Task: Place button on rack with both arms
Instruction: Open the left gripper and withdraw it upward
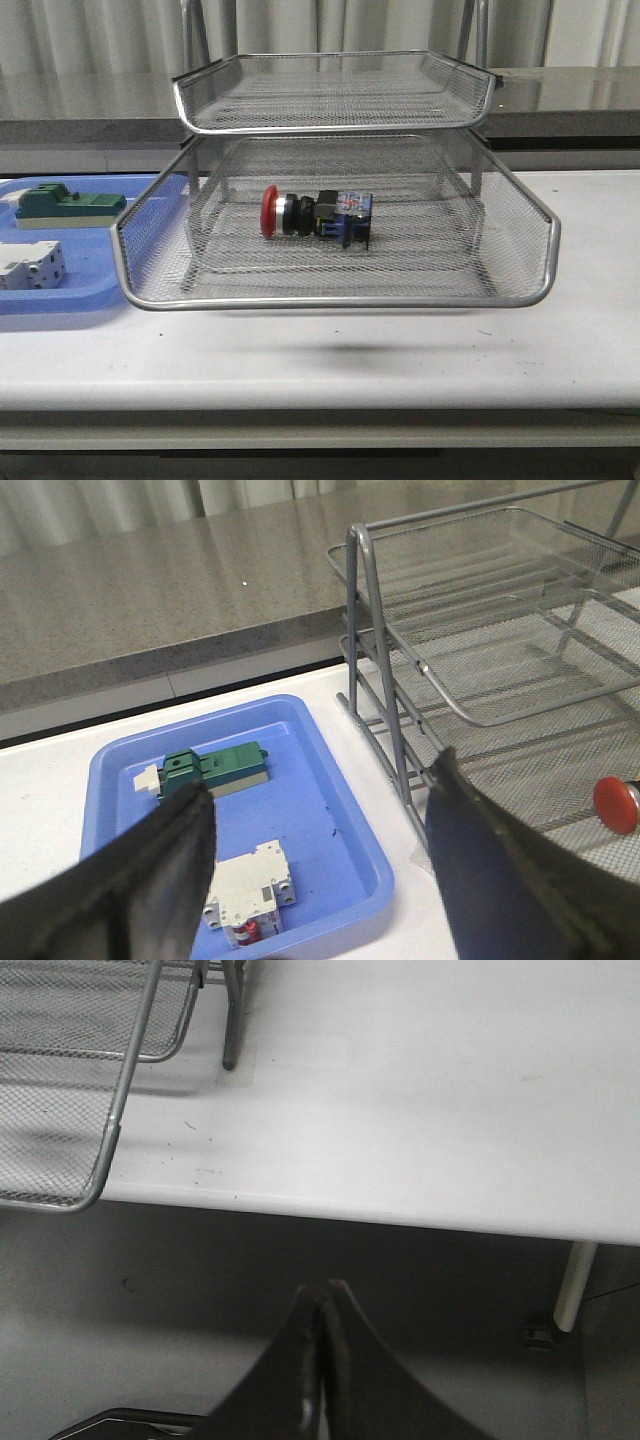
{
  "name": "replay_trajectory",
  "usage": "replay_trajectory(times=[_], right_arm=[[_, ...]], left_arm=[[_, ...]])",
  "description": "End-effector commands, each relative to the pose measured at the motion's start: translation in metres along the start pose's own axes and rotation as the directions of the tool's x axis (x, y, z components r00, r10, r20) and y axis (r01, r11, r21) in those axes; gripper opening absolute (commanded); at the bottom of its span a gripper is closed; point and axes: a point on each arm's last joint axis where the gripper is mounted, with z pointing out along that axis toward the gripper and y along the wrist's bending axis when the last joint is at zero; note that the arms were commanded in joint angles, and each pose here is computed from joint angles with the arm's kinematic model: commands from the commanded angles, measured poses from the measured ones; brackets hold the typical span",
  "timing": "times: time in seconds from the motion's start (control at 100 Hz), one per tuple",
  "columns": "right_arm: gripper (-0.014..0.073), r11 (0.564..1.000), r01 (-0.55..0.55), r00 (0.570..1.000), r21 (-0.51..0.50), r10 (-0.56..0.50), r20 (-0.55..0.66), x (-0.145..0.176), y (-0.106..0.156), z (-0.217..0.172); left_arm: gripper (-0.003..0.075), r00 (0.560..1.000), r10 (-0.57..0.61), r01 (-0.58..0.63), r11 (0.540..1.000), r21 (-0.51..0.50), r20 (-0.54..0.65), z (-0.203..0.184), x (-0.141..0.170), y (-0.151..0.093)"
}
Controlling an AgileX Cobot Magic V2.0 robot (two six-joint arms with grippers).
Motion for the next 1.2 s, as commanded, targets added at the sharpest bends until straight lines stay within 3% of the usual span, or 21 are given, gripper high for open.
replay_trajectory(times=[0.0,0.27,0.69,0.83,1.02,1.19], right_arm=[[-0.0071,1.000,0.002,0.996,0.011,-0.003,0.088,-0.012,-0.001,-0.008],[-0.0071,1.000,0.002,0.996,0.011,-0.003,0.088,-0.012,-0.001,-0.008],[-0.0071,1.000,0.002,0.996,0.011,-0.003,0.088,-0.012,-0.001,-0.008],[-0.0071,1.000,0.002,0.996,0.011,-0.003,0.088,-0.012,-0.001,-0.008],[-0.0071,1.000,0.002,0.996,0.011,-0.003,0.088,-0.012,-0.001,-0.008],[-0.0071,1.000,0.002,0.996,0.011,-0.003,0.088,-0.012,-0.001,-0.008]], left_arm=[[0.0439,0.989,-0.025,0.033,0.998,-0.054,0.147,-0.011,0.001,0.002],[0.0439,0.958,-0.012,0.057,0.987,-0.151,0.285,-0.017,0.047,0.005],[0.0425,0.952,-0.010,0.064,0.984,-0.169,0.307,-0.015,0.051,0.006],[0.0286,0.952,-0.010,0.064,0.984,-0.169,0.307,-0.015,0.051,0.006],[0.0001,0.952,-0.010,0.064,0.984,-0.169,0.307,-0.015,0.051,0.006],[-0.0020,0.952,-0.010,0.064,0.984,-0.169,0.307,-0.015,0.051,0.006]])
